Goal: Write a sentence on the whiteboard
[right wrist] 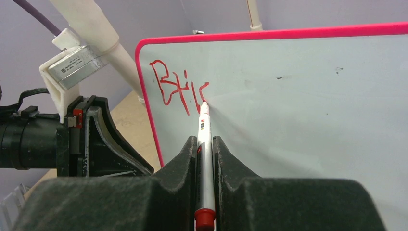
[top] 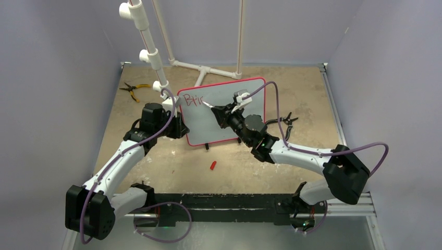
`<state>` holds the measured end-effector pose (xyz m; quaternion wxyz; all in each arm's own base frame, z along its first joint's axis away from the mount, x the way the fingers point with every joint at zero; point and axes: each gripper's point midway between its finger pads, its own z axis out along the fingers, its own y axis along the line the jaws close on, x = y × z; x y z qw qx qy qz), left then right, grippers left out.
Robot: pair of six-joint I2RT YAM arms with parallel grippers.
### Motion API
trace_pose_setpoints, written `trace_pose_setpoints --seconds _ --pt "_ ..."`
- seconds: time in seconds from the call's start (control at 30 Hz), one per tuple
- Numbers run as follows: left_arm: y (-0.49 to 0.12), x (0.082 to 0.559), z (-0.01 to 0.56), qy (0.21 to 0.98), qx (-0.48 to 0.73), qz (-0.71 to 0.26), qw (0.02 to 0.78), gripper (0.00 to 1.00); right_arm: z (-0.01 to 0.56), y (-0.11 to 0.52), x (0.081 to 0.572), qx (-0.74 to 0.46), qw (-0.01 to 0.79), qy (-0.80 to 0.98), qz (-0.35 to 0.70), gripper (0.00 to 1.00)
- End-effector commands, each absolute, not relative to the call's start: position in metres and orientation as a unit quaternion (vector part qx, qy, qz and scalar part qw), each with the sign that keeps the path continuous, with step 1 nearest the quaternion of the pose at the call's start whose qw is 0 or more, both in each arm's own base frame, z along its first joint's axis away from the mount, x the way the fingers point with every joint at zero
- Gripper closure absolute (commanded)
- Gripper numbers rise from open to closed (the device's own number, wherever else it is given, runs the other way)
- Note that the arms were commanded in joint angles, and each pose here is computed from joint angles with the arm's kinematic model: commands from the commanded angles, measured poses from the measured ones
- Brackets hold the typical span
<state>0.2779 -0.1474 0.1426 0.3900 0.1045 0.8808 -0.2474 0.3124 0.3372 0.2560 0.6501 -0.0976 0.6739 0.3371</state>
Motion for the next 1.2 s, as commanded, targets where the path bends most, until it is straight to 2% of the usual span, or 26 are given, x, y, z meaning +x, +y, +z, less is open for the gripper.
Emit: trace_pose_setpoints --seconds 0.0,0.27,0.7,1.17 --pt "-0.148 0.284 0.148 0.874 0.104 -0.251 0.404 0.79 0.273 0.322 0.317 -0.076 0.671 0.663 0.323 1.00" --pt "-0.148 0.284 0.149 0.873 0.104 -0.251 0.404 0.79 0.300 0.321 0.320 -0.067 0.692 0.641 0.326 1.00" --pt "-0.148 0.284 0.149 0.873 0.103 -0.250 0.405 0.79 0.308 0.328 0.321 -0.073 0.696 0.631 0.335 1.00" --pt "-0.148 0.283 0.150 0.872 0.105 -0.252 0.405 0.79 0.266 0.317 0.317 -0.068 0.669 0.670 0.315 1.00"
